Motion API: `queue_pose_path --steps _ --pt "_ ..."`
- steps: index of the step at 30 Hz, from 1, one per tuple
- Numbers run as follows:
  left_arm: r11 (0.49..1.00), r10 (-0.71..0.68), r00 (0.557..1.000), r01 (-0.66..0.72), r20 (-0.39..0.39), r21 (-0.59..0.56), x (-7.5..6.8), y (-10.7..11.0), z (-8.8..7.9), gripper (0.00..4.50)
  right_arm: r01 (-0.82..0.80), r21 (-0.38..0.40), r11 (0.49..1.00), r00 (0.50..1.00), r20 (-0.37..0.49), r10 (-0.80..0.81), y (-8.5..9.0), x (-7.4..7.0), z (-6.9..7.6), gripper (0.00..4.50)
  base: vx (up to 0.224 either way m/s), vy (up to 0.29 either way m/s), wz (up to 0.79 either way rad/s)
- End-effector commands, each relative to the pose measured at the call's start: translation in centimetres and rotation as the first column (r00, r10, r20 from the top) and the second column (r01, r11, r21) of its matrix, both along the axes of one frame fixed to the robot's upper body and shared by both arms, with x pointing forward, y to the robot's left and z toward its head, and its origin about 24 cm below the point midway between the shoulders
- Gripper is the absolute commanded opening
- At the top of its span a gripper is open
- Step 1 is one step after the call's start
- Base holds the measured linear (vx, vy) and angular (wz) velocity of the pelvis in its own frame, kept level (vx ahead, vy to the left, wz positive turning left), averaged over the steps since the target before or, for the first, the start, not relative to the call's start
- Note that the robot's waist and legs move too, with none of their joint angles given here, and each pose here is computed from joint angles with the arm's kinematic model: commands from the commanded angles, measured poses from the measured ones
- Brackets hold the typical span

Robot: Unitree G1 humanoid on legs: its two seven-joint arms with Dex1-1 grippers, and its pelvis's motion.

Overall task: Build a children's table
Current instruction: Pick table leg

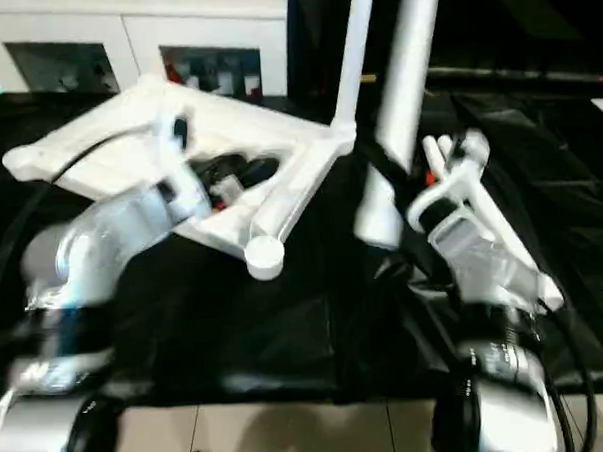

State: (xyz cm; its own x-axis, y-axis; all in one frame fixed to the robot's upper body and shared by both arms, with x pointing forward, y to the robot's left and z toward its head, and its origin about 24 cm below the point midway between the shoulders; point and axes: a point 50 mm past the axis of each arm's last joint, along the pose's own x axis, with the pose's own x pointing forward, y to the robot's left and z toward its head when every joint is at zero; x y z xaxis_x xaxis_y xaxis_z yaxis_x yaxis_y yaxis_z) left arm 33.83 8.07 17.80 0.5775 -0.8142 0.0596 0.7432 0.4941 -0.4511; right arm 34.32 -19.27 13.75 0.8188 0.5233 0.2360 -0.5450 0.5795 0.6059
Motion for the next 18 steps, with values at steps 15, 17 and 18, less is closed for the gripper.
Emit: queue_pose_path --steps 15,17,18 --pt "0.99 -0.108 0.993 0.104 -0.041 -0.091 -0.7 -1.4 1.5 4.5 -0.442 -0.207 0.873 0.886 0.051 0.46 5.8 -4.3 -0.2 1.83 0.0 0.0 0.0" --pt "0.992 -0.1 0.994 0.096 -0.047 -0.084 -0.7 -1.4 1.4 4.5 -0.444 -0.228 0.867 0.885 0.041 0.464 6.1 -4.3 -0.4 1.83 0.0 0.0 0.0" --pt "0.992 -0.1 0.994 0.096 -0.047 -0.082 -0.7 -1.4 1.4 4.5 -0.437 -0.246 0.865 0.888 0.035 0.458 6.3 -4.2 -0.4 1.83 0.0 0.0 0.0"
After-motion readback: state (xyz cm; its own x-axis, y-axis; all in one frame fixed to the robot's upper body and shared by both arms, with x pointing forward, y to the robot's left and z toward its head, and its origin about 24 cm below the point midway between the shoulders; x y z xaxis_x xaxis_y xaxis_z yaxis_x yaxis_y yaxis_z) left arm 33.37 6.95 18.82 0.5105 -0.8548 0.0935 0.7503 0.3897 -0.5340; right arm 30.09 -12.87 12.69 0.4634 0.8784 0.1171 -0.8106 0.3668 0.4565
